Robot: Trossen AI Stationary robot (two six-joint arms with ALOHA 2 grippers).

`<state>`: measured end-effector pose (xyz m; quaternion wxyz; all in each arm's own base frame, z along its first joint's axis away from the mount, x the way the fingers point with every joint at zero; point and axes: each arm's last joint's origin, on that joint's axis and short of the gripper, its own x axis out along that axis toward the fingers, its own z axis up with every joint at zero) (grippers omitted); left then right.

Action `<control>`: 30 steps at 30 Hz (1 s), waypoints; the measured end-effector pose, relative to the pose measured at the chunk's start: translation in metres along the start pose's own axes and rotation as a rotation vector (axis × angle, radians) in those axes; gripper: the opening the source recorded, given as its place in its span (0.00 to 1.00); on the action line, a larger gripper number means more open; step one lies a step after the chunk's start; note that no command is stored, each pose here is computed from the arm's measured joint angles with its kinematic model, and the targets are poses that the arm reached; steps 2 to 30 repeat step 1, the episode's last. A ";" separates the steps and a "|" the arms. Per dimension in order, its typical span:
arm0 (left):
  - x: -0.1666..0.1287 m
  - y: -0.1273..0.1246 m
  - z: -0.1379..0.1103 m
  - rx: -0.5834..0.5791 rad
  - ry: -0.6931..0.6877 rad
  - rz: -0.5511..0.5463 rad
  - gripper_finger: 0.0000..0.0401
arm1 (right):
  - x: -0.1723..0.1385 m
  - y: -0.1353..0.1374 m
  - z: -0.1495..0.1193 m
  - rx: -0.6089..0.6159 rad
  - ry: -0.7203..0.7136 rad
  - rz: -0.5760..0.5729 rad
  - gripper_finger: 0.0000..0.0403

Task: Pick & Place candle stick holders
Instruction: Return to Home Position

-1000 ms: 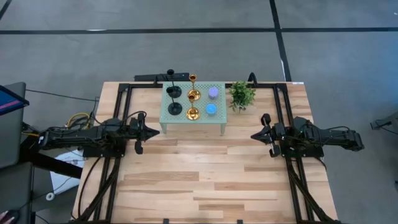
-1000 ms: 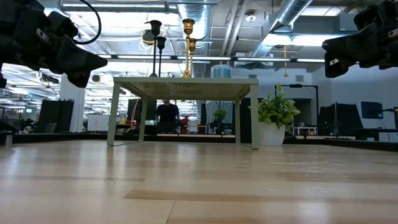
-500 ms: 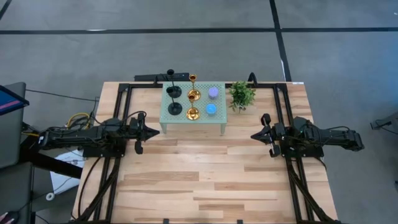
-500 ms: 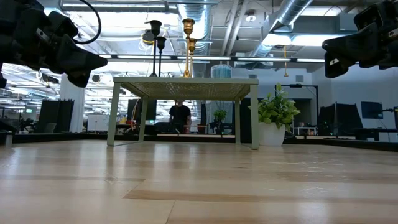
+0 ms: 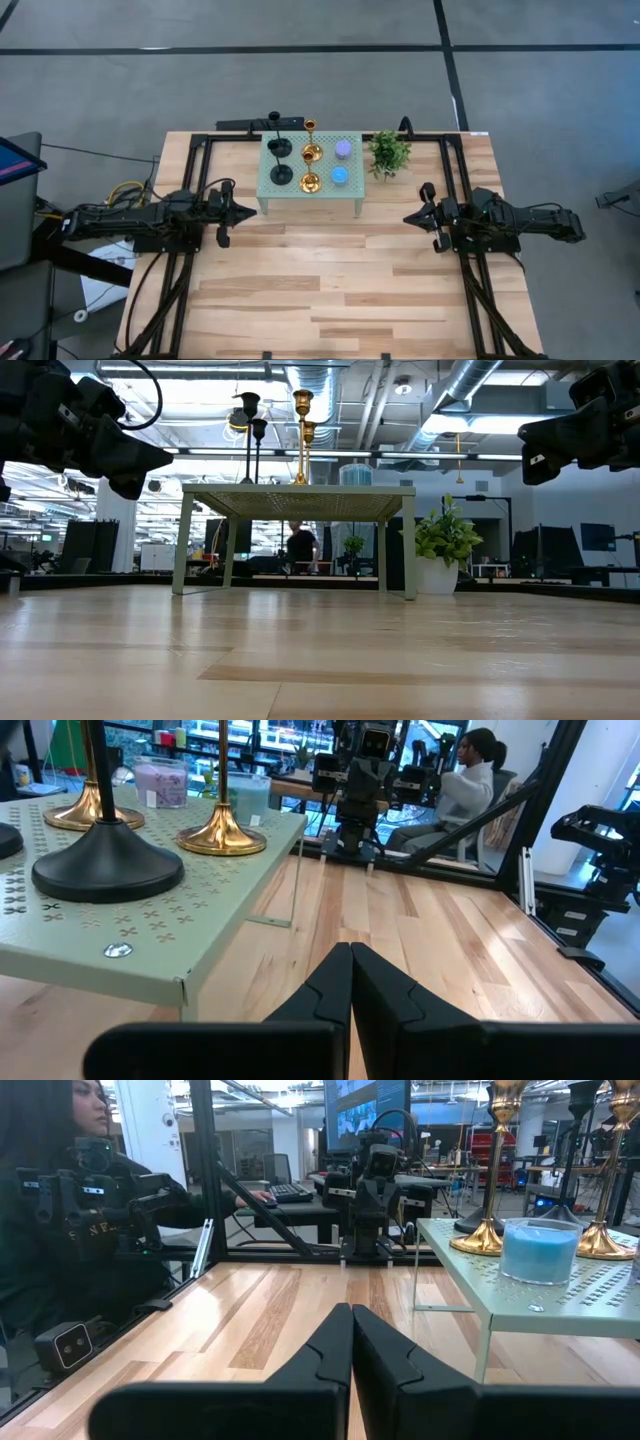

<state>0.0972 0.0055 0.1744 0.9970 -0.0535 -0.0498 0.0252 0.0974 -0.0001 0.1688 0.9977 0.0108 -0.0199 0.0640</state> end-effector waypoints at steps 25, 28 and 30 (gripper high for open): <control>0.000 0.000 0.000 0.000 0.000 0.000 0.02 | 0.000 0.000 0.000 0.000 0.000 0.000 0.00; 0.000 0.000 0.000 0.000 0.000 0.000 0.02 | 0.000 0.000 0.000 0.000 0.000 0.000 0.00; 0.000 0.000 0.000 0.000 0.000 0.000 0.02 | 0.000 0.000 0.000 0.000 0.000 0.000 0.00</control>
